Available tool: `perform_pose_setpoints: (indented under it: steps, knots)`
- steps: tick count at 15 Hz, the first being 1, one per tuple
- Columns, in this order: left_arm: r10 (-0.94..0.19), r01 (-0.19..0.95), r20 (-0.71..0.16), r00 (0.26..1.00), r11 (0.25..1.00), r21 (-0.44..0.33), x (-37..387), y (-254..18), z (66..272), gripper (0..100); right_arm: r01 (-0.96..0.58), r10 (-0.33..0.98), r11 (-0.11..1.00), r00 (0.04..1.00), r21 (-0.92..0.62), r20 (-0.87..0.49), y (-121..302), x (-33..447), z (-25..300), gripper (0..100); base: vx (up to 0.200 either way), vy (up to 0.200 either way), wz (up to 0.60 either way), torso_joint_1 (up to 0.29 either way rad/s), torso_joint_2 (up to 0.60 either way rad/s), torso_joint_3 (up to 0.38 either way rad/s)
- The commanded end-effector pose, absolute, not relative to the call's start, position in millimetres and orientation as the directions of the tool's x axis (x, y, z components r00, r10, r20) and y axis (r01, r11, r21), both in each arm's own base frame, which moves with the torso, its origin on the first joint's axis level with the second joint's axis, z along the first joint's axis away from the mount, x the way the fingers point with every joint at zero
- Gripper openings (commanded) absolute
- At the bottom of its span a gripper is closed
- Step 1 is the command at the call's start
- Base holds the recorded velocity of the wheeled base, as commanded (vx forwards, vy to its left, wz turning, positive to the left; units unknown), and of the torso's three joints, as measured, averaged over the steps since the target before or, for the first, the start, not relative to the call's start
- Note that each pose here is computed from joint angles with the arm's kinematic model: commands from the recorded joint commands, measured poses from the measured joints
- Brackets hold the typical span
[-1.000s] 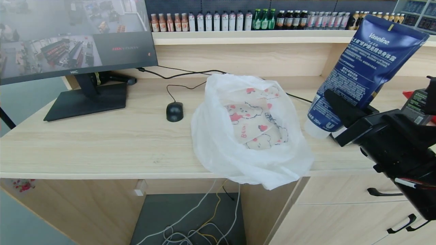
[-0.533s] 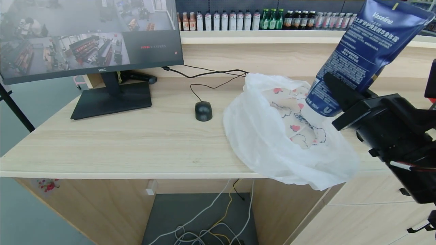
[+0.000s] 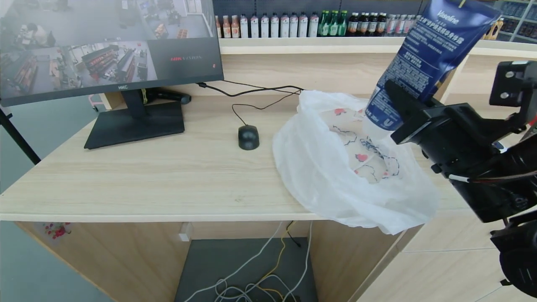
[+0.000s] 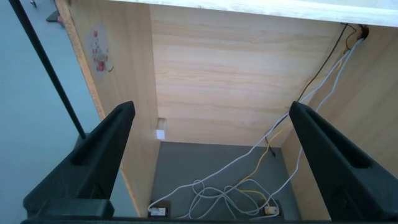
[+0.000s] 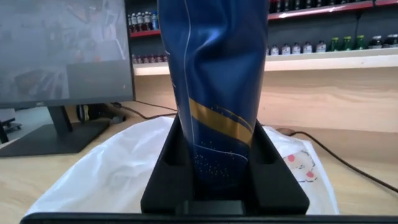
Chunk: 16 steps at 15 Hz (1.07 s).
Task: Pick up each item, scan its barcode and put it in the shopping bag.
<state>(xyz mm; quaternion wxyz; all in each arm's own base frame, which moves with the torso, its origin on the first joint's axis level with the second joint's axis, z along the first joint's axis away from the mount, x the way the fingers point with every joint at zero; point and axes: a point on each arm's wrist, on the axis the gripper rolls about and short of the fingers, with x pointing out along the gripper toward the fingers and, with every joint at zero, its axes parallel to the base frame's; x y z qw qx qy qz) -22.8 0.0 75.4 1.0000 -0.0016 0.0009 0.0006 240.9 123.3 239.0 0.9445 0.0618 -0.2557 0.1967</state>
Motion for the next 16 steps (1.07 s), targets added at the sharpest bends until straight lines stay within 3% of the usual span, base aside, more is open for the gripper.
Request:
perform_pose_setpoints:
  steps: [1, 9, 16]
  knots:
    - [0.002, -0.002, 0.000, 1.000, 1.000, -0.003, -22.8, 0.0, 75.5, 100, -0.410, 0.358, 0.912, 0.809, 0.010, 0.466, 132.5, 253.6, 225.0, 0, 0.000, 0.000, 0.00, 0.000, 0.00, 0.000]
    - [0.002, -0.002, -0.002, 1.000, 1.000, -0.005, -22.8, 0.0, 75.3, 100, -0.461, 0.424, 0.887, 0.818, 0.002, 0.388, 165.0, 276.0, 194.4, 0, 0.000, 0.000, 0.00, 0.000, 0.00, 0.000]
    - [0.002, -0.002, -0.002, 1.000, 1.000, -0.003, -22.8, 0.0, 75.3, 100, -0.536, 0.460, 0.840, 0.786, 0.086, 0.412, 147.4, 252.9, 208.4, 0, 0.000, 0.000, 0.00, 0.000, 0.00, 0.000]
